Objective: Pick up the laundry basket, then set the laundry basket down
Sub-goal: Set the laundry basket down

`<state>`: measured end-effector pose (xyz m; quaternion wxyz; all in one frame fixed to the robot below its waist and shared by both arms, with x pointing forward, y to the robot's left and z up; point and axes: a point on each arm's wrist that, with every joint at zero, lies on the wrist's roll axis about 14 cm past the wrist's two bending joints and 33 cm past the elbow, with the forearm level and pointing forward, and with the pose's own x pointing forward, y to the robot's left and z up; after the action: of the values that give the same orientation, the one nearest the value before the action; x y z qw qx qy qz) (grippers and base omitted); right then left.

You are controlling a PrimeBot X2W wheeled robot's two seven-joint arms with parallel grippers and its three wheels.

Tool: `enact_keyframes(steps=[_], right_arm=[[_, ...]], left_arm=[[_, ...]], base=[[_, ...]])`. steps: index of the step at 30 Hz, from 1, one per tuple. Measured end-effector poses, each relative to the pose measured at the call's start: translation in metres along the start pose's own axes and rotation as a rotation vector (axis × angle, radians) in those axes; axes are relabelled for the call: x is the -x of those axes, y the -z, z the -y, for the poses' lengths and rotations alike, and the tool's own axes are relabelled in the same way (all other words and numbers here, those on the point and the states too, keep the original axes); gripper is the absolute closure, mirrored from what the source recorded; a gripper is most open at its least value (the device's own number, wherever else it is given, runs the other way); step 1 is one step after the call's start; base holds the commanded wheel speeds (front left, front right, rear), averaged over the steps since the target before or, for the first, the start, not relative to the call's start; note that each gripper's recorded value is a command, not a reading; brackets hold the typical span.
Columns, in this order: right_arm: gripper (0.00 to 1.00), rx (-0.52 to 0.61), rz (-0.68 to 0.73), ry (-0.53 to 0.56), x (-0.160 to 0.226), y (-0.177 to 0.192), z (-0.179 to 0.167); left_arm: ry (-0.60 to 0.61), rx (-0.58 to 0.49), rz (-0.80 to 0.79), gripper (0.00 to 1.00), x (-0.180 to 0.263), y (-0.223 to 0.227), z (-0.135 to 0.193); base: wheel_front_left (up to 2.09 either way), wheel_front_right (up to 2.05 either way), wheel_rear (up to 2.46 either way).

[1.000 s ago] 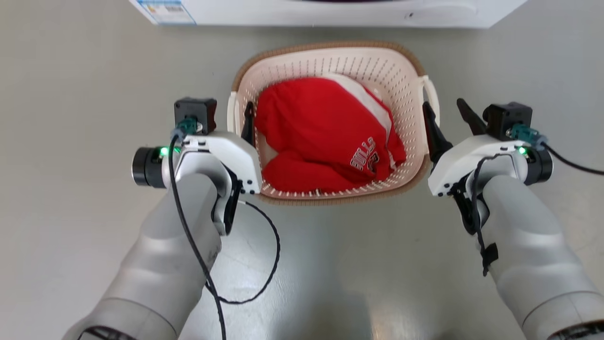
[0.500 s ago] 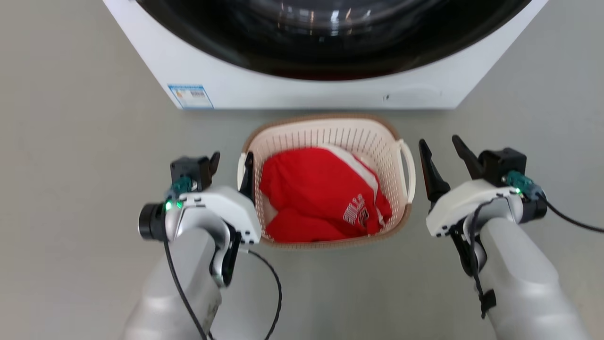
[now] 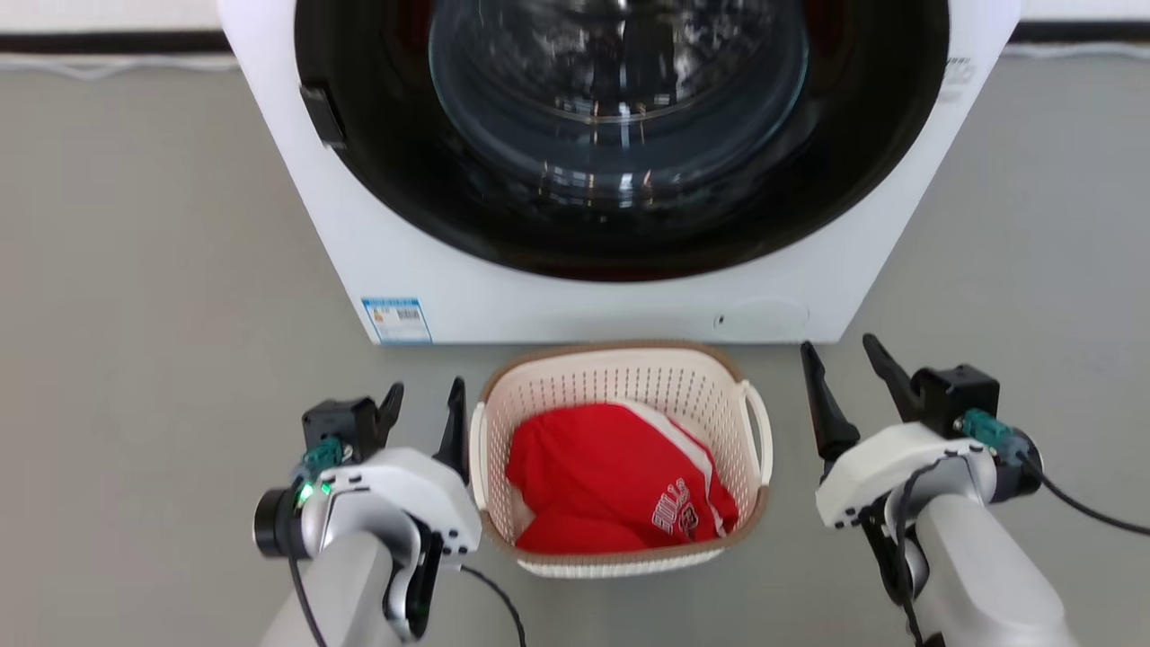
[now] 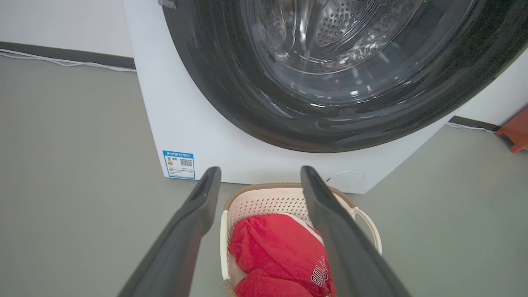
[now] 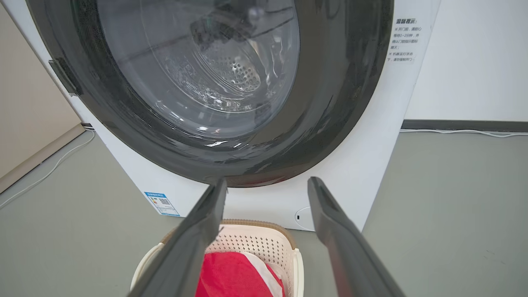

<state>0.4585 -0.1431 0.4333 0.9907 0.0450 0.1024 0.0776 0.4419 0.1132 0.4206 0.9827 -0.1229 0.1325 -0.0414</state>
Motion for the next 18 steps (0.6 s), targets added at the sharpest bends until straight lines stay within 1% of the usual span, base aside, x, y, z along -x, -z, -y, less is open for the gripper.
enact_keyframes(steps=[4, 9, 14, 18], right_arm=[[0.0, 0.014, 0.038, 0.0, 0.018, -0.013, -0.002], [0.0, 0.008, 0.052, 0.013, 0.037, -0.014, -0.001], [0.0, 0.019, 0.07, 0.016, 0.046, -0.02, -0.002], [0.0, 0.021, 0.069, 0.016, 0.054, -0.018, -0.003]], left_arm=[[-0.012, -0.002, 0.038, 0.0, 0.021, -0.008, -0.004], [-0.021, 0.005, 0.064, 0.0, 0.038, -0.013, -0.008], [-0.023, 0.003, 0.096, 0.0, 0.047, -0.023, -0.008], [-0.027, 0.009, 0.118, 0.0, 0.055, -0.027, -0.009]], base=[[0.0, 0.0, 0.0], [0.0, 0.0, 0.0], [0.0, 0.0, 0.0], [0.0, 0.0, 0.0]])
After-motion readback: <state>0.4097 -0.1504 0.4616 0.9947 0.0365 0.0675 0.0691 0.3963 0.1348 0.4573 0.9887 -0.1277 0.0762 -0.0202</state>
